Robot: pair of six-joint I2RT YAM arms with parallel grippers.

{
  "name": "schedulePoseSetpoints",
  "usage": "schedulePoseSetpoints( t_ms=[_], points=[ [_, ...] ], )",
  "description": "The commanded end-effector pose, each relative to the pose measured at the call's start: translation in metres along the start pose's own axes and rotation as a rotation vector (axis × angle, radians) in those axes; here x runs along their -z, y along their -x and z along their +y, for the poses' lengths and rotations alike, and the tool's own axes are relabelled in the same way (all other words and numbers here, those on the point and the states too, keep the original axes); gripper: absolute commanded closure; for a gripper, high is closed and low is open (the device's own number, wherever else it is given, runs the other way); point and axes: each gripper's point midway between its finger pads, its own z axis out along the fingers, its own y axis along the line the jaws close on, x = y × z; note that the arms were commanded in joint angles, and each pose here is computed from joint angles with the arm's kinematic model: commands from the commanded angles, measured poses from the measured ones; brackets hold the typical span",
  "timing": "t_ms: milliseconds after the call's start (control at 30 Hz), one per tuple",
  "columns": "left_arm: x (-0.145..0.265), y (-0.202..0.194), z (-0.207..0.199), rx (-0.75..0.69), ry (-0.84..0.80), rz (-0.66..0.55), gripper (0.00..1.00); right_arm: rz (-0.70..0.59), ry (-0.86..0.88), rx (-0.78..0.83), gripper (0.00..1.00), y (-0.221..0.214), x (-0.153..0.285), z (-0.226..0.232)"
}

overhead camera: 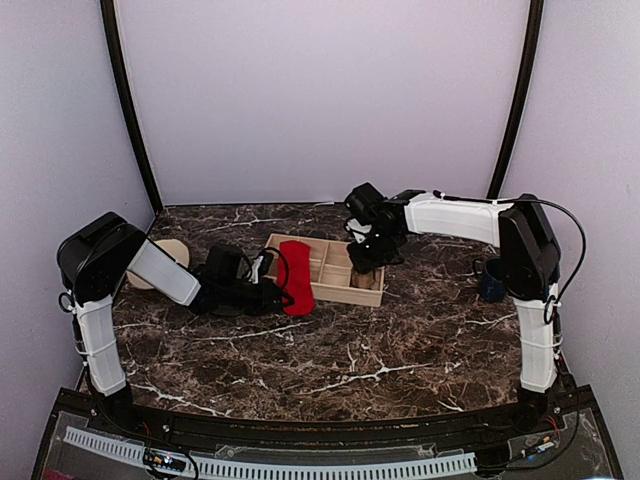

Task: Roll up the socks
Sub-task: Adjust the sock in the storage box.

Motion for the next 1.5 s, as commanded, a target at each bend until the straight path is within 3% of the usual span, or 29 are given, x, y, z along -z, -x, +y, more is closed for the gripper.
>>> schedulePoseSetpoints(
  t_ms=[0, 600, 1000, 1467],
  points=[
    [0.002, 0.004, -0.004, -0.004, -0.027, -0.014, 0.92, 0.094, 0.05, -0.005, 0.72, -0.022, -0.002, 0.006],
    [0.008, 0.005, -0.012, -0.015, -0.054, -0.031, 0.96, 0.199, 0.079, -0.043, 0.69, -0.033, -0.03, 0.009],
    [0.01, 0.009, -0.017, -0.022, -0.066, -0.041, 0.98, 0.211, 0.091, -0.063, 0.55, -0.024, -0.044, 0.008],
    [0.019, 0.018, -0.032, -0.041, -0.086, -0.07, 1.0, 0.056, 0.079, -0.103, 0.49, 0.011, 0.019, 0.0]
  ],
)
